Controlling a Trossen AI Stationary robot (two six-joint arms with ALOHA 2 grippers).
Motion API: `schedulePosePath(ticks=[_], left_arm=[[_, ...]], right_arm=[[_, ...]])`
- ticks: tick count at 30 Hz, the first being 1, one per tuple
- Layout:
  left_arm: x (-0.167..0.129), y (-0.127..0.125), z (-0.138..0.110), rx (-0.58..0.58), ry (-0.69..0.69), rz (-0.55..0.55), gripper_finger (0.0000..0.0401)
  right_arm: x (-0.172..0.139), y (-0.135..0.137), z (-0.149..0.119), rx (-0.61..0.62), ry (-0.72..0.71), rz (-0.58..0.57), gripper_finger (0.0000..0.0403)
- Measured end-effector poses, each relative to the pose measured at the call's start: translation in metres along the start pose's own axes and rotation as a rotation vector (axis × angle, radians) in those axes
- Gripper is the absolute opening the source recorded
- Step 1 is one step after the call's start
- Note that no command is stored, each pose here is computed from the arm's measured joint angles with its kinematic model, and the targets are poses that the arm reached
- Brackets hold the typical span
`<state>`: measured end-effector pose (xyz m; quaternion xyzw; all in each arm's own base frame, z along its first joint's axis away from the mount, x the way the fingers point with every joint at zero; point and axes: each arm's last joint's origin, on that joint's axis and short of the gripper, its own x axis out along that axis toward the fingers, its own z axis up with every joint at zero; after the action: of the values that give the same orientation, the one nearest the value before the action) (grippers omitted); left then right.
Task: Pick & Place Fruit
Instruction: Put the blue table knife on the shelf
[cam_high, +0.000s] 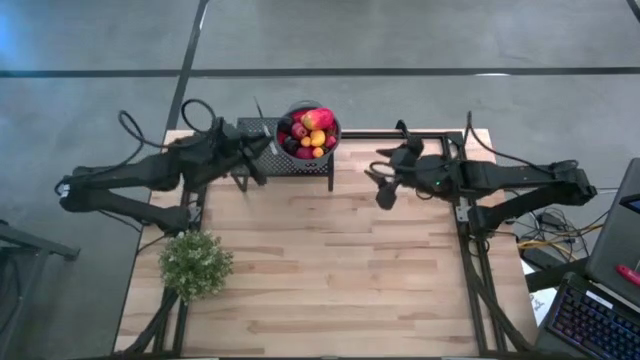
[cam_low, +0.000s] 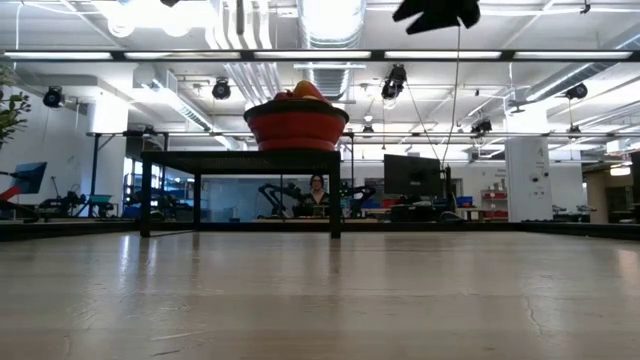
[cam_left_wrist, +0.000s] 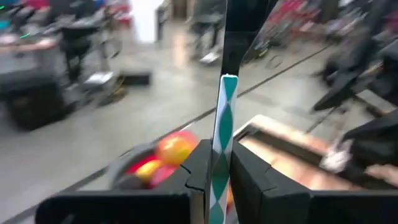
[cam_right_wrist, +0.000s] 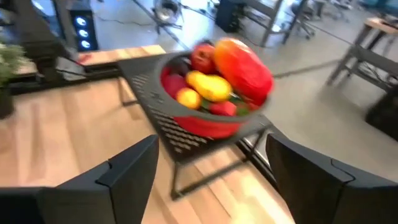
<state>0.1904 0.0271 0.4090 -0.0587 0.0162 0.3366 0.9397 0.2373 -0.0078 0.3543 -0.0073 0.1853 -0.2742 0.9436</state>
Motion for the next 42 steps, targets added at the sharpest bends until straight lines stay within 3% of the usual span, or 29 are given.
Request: schedulePosePath(ticks=[7, 11, 17, 23, 34, 42], left_arm=[[-0.003, 0.013, 0.029, -0.009, 0.206, 0.196, 0.004], [0.001, 0.016, 0.033, -0.012, 0.319, 0.272, 0.004], [0.009, 0.023, 0.02, -0.034, 0.451, 0.391, 0.004], [0.015, 0.04, 0.0, -0.083, 0.592, 0.549, 0.004], [0.044, 0.076, -0.026, -0.251, 0.768, 0.621, 0.004], [0.077, 0.094, -0.043, -0.328, 0.913, 0.574, 0.0039]], right_arm=[[-0.008, -0.028, -0.003, 0.007, 0.057, -0.087, 0.0308], [-0.01, -0.04, -0.003, 0.005, 0.066, -0.127, 0.0314], [-0.01, -0.051, -0.005, -0.022, 0.09, -0.163, 0.0316], [-0.007, -0.053, -0.011, -0.02, 0.145, -0.097, 0.0292], [0.001, -0.05, -0.022, -0.037, 0.19, -0.085, 0.0247], [0.007, -0.048, -0.038, -0.06, 0.241, -0.087, 0.0227]])
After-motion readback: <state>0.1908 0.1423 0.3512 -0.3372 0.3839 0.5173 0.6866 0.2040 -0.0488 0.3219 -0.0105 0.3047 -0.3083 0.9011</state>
